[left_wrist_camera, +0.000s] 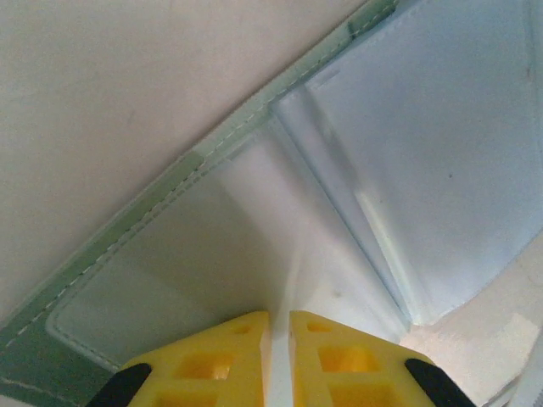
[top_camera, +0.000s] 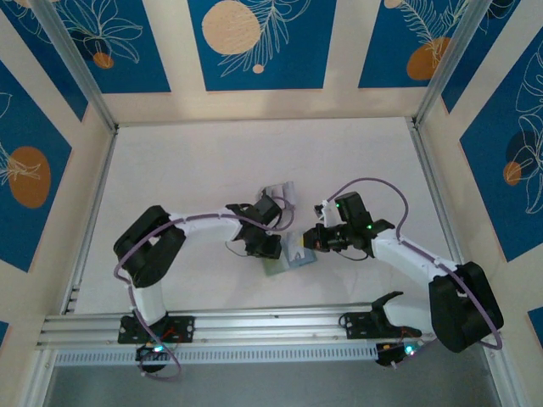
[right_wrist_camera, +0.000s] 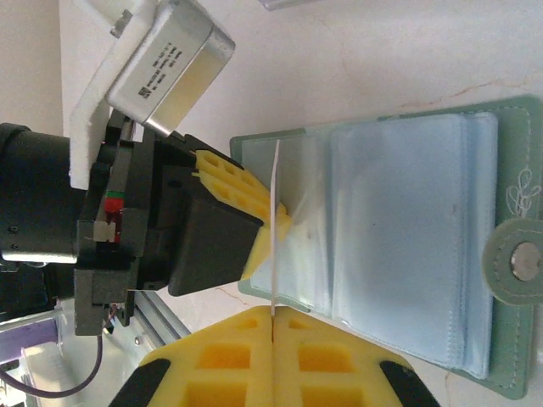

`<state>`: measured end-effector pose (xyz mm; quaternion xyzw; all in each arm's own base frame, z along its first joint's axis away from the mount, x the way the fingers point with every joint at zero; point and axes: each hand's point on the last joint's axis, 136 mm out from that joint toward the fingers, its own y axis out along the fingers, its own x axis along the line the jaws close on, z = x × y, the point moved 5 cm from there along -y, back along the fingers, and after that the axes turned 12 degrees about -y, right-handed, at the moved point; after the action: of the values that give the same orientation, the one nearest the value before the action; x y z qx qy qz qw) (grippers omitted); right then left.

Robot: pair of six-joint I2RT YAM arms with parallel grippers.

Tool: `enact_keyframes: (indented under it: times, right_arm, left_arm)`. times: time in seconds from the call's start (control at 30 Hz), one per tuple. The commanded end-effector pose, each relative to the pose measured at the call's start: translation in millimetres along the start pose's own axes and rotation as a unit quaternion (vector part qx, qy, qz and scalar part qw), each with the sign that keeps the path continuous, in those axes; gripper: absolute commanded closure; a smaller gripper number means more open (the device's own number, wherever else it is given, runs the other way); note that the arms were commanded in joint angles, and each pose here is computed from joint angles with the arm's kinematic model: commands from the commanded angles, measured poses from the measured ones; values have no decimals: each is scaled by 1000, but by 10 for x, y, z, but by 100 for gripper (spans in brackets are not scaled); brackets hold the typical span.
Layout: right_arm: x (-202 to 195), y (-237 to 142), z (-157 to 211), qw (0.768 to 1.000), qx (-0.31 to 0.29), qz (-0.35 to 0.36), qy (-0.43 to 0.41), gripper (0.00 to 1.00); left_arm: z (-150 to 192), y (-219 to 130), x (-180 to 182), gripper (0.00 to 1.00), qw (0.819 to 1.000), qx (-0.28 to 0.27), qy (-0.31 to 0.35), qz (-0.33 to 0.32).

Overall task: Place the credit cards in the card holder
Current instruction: Insert the credit card into the card slot.

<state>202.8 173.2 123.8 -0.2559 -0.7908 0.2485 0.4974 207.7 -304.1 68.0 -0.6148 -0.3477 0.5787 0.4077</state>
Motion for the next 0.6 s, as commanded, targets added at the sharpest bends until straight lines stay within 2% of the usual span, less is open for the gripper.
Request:
enact_keyframes:
  times: [0.0,0.27,0.57]
  right_arm:
    - [-7,57,45,1000,13,-23,9,100]
    - [2,160,101,997,50,-60,26,98]
    - [-111,311,181,991,100,-53,64,98]
  left_arm:
    - [140,28,207,87,999,10,-1,-41]
    - [174,61,254,91,999,12,-2,-41]
    - [146,20,396,93,998,12,2,-54]
